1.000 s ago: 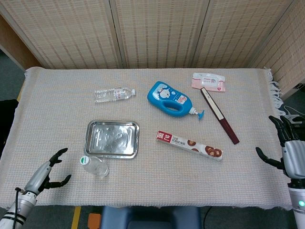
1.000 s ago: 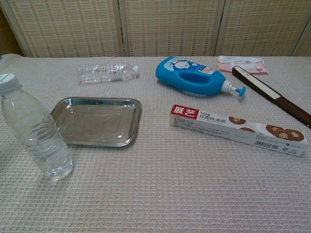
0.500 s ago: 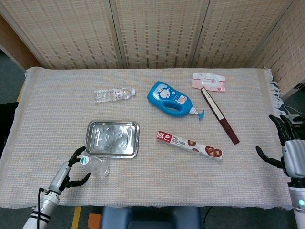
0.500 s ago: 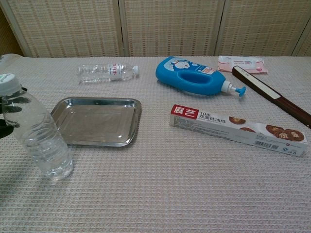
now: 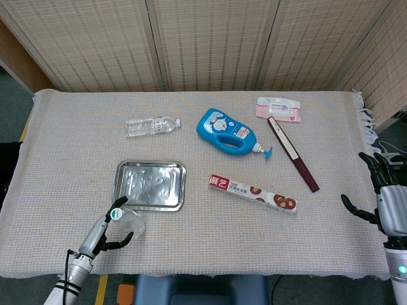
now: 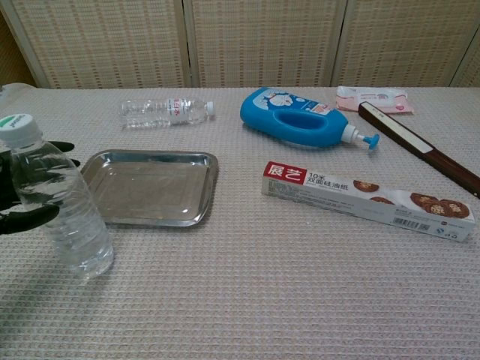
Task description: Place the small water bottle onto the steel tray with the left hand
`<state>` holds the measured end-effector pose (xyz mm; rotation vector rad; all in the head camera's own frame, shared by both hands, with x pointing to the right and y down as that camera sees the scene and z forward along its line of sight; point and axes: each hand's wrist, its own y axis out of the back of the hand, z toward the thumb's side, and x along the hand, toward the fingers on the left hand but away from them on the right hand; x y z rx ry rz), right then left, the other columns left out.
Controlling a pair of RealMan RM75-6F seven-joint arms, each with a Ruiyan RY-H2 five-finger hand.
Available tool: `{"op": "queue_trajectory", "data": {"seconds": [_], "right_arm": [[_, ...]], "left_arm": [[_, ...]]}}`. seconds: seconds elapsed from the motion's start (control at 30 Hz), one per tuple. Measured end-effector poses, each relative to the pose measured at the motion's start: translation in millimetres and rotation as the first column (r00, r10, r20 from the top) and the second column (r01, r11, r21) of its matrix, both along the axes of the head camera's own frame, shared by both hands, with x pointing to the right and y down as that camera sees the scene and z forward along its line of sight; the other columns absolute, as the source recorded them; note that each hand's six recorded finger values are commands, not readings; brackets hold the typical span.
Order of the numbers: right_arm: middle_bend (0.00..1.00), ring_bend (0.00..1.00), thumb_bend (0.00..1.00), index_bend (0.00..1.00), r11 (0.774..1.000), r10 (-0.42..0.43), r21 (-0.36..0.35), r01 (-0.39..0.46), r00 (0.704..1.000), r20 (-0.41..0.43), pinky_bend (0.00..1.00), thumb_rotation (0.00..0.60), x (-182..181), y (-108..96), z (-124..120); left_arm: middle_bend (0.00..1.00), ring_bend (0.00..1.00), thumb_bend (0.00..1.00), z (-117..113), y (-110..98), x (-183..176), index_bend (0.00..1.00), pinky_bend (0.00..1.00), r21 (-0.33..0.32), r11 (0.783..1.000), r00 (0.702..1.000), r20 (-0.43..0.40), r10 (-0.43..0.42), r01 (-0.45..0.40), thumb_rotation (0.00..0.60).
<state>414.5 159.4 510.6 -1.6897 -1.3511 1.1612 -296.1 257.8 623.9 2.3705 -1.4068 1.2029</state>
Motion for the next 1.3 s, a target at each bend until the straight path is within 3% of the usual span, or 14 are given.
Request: {"op": "queue_trajectory", "data": {"seconds": [0.4,0.5,0.6,0.77,0.93,1.03,1.17,1.27,1.3], "right_arm": [[0.11,0.0,0.19,0.08,0.999,-0.009,-0.032,0.008,1.0,-0.012,0.21,0.6,-2,1,7],[0.11,0.0,0.19,0.08,0.999,-0.009,-0.034,0.008,1.0,-0.012,0.21,0.6,-1,0,7],[0.11,0.0,0.19,0.08,0.999,-0.006,-0.034,0.006,1.0,-0.011,0.21,0.6,-1,0,7],[0.11,0.0,0.19,0.08,0.999,-0.008,-0.037,0.008,1.0,-0.014,0.21,0.6,-2,1,7],[0.11,0.0,0.19,0.08,0.999,-0.011,-0.046,0.01,1.0,-0.016,0.21,0.6,-2,1,9],[0.11,0.0,0.19,0.08,0.998,-0.012,-0.054,0.011,1.0,-0.017,0.21,0.6,-2,1,10],[0.11,0.0,0.19,0.08,0.998,-0.008,-0.057,0.007,1.0,-0.018,0.21,0.6,-2,0,10],[0.11,0.0,0.19,0.08,0.998,-0.008,-0.06,0.006,1.0,-0.019,0.21,0.6,-2,0,11],[0.11,0.0,0.19,0.08,0.998,-0.007,-0.06,0.006,1.0,-0.02,0.21,0.6,-1,0,11]], "left_arm": [[0.02,0.0,0.37,18,-2,24,0.0,0.13,0.001,0.999,0.997,-0.061,-0.047,0.047,0.6],[0.16,0.06,0.37,21,-6,22,0.02,0.14,0.028,0.996,0.996,-0.047,-0.078,0.079,0.6],[0.27,0.15,0.38,21,-11,17,0.16,0.16,0.069,0.992,0.994,-0.014,-0.105,0.106,0.6],[0.41,0.25,0.38,21,-16,10,0.29,0.23,0.106,0.987,0.991,0.029,-0.129,0.125,0.6],[0.48,0.31,0.37,19,-25,3,0.34,0.29,0.161,0.984,0.991,0.105,-0.087,0.069,0.6],[0.5,0.33,0.37,16,-37,-3,0.36,0.32,0.218,0.976,0.981,0.192,-0.027,-0.016,0.6],[0.54,0.37,0.38,11,-61,-15,0.37,0.36,0.296,0.94,0.929,0.365,0.053,-0.171,0.6],[0.57,0.39,0.38,9,-83,-27,0.39,0.39,0.335,0.886,0.833,0.545,0.097,-0.322,0.6],[0.57,0.4,0.38,10,-93,-34,0.4,0.4,0.338,0.858,0.776,0.623,0.105,-0.387,0.6]]}}
